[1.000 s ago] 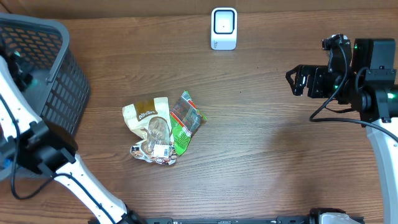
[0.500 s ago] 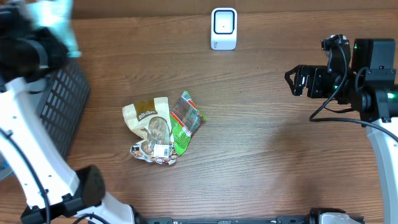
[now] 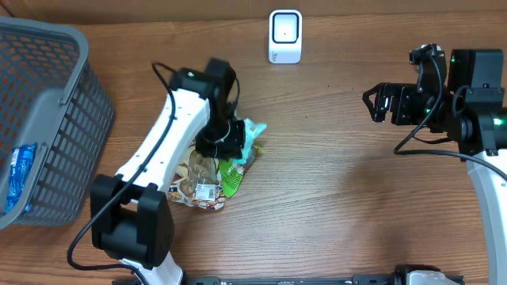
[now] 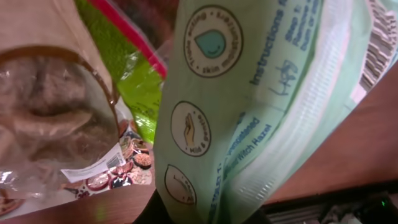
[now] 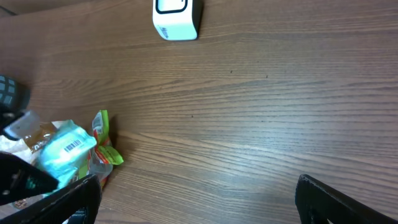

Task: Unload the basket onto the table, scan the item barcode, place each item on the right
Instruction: 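Carry the wipes pack out and drop it on the pile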

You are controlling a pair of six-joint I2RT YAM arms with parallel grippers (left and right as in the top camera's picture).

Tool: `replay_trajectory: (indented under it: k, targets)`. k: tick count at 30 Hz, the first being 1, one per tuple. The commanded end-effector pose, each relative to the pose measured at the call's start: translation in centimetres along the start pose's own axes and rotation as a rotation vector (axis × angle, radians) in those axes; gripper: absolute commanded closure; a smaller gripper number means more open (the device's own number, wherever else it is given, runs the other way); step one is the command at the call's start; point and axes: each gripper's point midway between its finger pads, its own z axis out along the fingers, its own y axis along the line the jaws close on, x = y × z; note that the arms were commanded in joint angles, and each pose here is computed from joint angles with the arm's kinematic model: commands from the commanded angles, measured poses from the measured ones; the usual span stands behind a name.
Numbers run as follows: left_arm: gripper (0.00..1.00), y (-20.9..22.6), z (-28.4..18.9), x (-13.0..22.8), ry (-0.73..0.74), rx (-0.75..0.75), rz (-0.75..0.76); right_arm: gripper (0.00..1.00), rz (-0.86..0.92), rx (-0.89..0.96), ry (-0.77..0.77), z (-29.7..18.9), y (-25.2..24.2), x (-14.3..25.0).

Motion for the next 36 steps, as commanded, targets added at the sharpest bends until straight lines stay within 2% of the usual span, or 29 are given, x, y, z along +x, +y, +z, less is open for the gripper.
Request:
replay_trajectory:
  k: [1, 3, 4, 5, 6, 7, 8, 11, 13, 18, 21, 25, 29, 34, 35, 36]
  targets:
    - [0.96, 2.1, -0.2, -0.7, -0.054, -0.083, -0.155, 0.0, -0.011, -0.011, -0.031, -0.7, 0.5, -0.9]
    - [0.96, 2.5, -0.3, -0.9, -0.065, -0.104, -0.175, 0.0, -0.01, -0.01, -0.029, -0.7, 0.5, -0.9]
    - [0.89, 2.6, -0.3, -0.9, -0.067, -0.107, -0.176, 0.0, -0.01, -0.01, -0.029, -0.7, 0.5, -0.9]
    - [0.63, 2.7, -0.3, -0.9, -0.067, -0.109, -0.176, 0.0, -0.01, -0.01, -0.029, -0.7, 0.5, -0.9]
    - [0.42, 2.7, -0.3, -0.9, -0.067, -0.111, -0.176, 0.0, -0.01, -0.01, -0.029, -0.7, 0.5, -0.9]
    - [0.27, 2.7, -0.3, -0.9, -0.067, -0.11, -0.176, 0.0, -0.01, -0.01, -0.03, -0.7, 0.5, -0.9]
    - [0.19, 2.7, -0.3, -0.9, -0.066, -0.109, -0.172, 0.0, -0.01, -0.01, -0.03, -0.7, 0.5, -0.9]
    - [0.17, 2.1, -1.2, -1.1, -0.073, -0.088, -0.156, 0.0, -0.01, -0.01, -0.03, -0.7, 0.5, -0.9]
    - [0.18, 1.4, -4.3, -2.2, -0.133, -0.071, -0.129, 0.0, -0.01, -0.01, -0.03, -0.7, 0.5, -0.9]
    - [0.16, 3.0, -16.6, -4.5, -0.418, -0.087, -0.132, 0.0, -0.011, -0.01, -0.03, -0.7, 0.5, -0.9]
    - [0.09, 9.2, -24.7, -4.1, -0.624, -0.163, -0.276, 0.0, -0.011, -0.01, -0.03, -0.7, 0.5, -0.9]
    - [0.07, 17.4, -29.3, -2.7, -0.745, -0.221, -0.433, 0.0, -0.012, -0.01, -0.033, -0.7, 0.5, -1.0]
    - [0.1, 27.2, -29.5, 1.0, -0.702, -0.306, -0.626, 0.0, -0.011, -0.01, -0.03, -0.7, 0.5, -0.9]
    - [0.13, 34.5, -27.8, 5.7, -0.627, -0.321, -0.848, 0.0, -0.015, -0.01, -0.032, -0.7, 0.5, -0.9]
    - [0.15, 37.1, -27.0, 6.6, -0.628, -0.321, -0.915, 0.0, -0.017, -0.01, -0.037, -0.7, 0.5, -1.1]
    - [0.15, 38.4, -26.6, 6.6, -0.634, -0.328, -0.934, 0.0, -0.018, -0.011, -0.039, -0.7, 0.5, -1.1]
